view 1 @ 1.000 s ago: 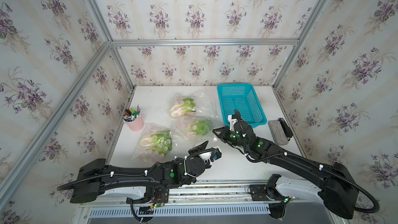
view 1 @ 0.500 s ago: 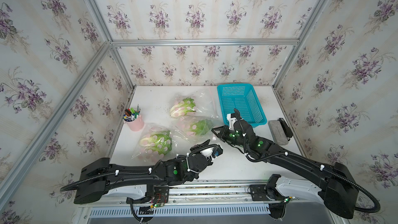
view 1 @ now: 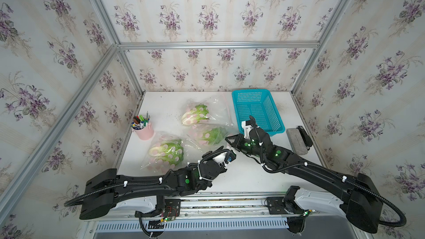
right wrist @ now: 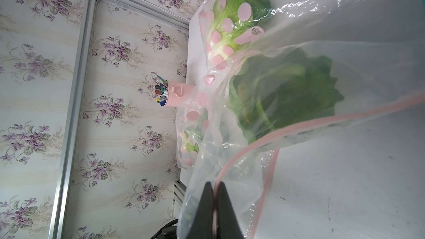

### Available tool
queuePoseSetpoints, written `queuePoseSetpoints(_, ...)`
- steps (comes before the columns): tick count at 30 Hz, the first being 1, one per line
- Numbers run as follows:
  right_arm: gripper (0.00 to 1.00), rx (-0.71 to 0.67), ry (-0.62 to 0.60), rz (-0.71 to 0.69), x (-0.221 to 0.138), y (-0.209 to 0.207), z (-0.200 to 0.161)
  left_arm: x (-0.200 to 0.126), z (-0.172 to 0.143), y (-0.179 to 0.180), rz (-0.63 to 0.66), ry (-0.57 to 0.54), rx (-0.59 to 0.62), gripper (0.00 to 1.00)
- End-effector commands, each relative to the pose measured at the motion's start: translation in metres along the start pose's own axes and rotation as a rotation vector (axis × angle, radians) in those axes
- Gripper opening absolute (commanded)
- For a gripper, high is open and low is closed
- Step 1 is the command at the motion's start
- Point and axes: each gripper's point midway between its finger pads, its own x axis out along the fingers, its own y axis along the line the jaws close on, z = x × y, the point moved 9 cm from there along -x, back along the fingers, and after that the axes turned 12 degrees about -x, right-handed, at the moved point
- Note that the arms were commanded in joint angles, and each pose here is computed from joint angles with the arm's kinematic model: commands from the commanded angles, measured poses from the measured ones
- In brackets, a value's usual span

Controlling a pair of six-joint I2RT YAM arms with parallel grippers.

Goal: Open the zip-top bag and take out the chinese cabbages
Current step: Adjust the zipper food storage bag at the center of the board.

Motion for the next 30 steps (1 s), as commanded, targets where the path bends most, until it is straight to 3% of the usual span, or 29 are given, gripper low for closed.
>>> queuePoseSetpoints(1, 0.00, -0.006, -0.008, 0.015, 0.000, 0.003, 0.002, 0.000, 0.006, 0.003, 0.005, -0.032, -0.039, 0.27)
queuePoseSetpoints(8, 0.00, -0.011, 0.001, 0.015, 0.001, 0.004, 0.001, 0.004, 0.006, 0.001, -0.013, -0.023, -0.029, 0.20)
queuePoseSetpoints(10, 0.00, -0.013, 0.006, 0.017, 0.002, 0.004, 0.001, 0.006, 0.004, 0.000, -0.015, -0.014, -0.024, 0.14)
queuePoseSetpoints(12, 0.00, -0.014, 0.007, 0.019, 0.002, 0.004, 0.000, 0.007, 0.003, -0.003, -0.035, 0.001, -0.010, 0.00)
queuePoseSetpoints(14, 0.00, -0.023, -0.007, 0.048, 0.000, 0.005, 0.001, 0.008, 0.003, -0.004, -0.058, 0.011, -0.007, 0.00)
queuePoseSetpoints(15, 0.04, -0.032, -0.010, 0.067, -0.001, 0.006, 0.000, 0.007, 0.003, -0.003, -0.064, 0.014, -0.011, 0.00)
queuePoseSetpoints(16, 0.14, -0.051, -0.013, 0.075, -0.003, 0.005, -0.001, 0.007, 0.002, -0.001, -0.075, 0.016, -0.022, 0.00)
queuePoseSetpoints(18, 0.35, -0.120, -0.003, 0.067, -0.008, 0.003, -0.002, 0.004, 0.002, 0.005, -0.096, 0.021, -0.050, 0.00)
queuePoseSetpoints(21, 0.47, -0.268, 0.026, 0.036, -0.023, -0.004, -0.001, 0.001, -0.002, 0.018, -0.148, 0.044, -0.094, 0.00)
queuePoseSetpoints(26, 0.51, -0.486, -0.016, -0.099, -0.058, -0.030, 0.014, -0.002, -0.008, 0.036, -0.286, 0.086, -0.181, 0.00)
queuePoseSetpoints(30, 0.48, -0.790, -0.135, -0.082, -0.081, -0.034, 0.012, -0.001, -0.010, 0.040, -0.376, 0.122, -0.186, 0.00)
